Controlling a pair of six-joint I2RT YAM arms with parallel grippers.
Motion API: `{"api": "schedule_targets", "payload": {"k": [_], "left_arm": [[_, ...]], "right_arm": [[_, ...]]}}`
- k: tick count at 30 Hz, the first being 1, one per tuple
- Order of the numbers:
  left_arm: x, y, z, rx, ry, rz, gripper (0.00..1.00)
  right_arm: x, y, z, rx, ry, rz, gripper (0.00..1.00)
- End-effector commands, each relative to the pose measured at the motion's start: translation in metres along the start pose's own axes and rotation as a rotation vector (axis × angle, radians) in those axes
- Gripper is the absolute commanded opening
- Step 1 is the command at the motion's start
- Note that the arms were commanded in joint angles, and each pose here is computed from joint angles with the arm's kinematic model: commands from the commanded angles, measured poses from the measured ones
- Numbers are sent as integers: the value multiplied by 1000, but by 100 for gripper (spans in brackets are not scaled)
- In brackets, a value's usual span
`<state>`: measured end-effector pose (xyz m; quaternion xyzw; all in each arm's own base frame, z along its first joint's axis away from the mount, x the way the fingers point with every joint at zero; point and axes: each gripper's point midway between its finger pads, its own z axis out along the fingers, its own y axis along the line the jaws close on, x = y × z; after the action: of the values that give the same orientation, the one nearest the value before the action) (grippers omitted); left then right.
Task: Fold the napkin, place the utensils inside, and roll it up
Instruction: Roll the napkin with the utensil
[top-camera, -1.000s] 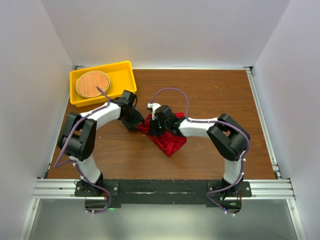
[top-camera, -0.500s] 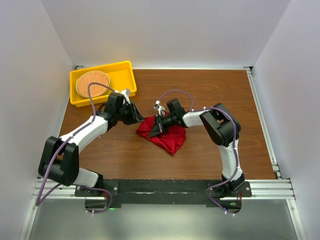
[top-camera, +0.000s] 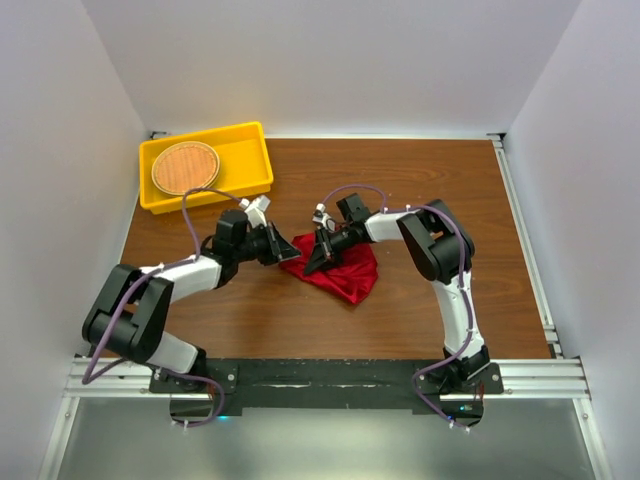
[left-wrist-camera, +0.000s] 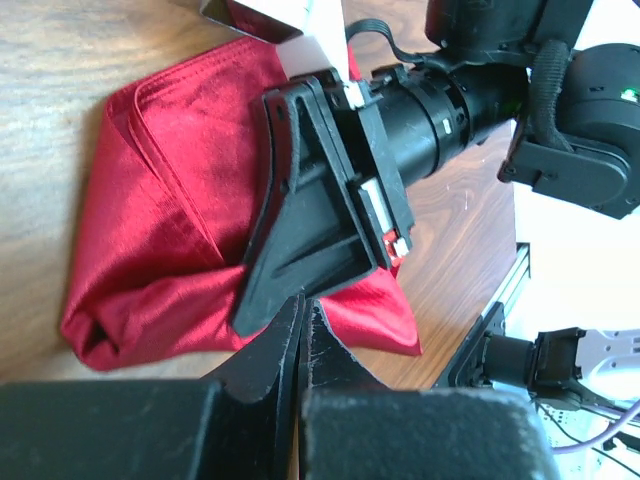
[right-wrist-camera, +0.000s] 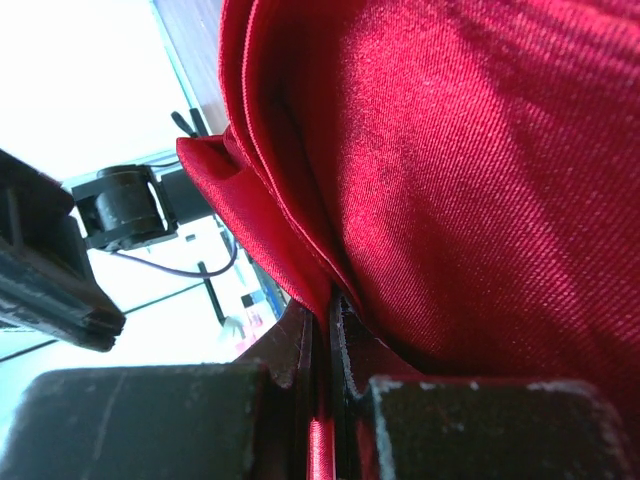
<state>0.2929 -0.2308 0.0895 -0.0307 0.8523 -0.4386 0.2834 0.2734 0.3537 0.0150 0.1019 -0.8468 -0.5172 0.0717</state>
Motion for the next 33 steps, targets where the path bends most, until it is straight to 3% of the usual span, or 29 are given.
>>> {"api": "schedule_targets", "payload": {"k": [1,14,22,33], "left_arm": [[-2,-1,12,63,-28,16,0],[32,54,30,-77,51,5,0],[54,90,35,-207,137,-39,0],[51,89,39,-217,175,-26,0]], "right_arm": [[14,-55,5,163,2,106,0],[3,-44,-4,178,-33,83,0],[0,-21,-32,291,-34,-53,23],[6,11,-87,537,-10,-308,54]]}}
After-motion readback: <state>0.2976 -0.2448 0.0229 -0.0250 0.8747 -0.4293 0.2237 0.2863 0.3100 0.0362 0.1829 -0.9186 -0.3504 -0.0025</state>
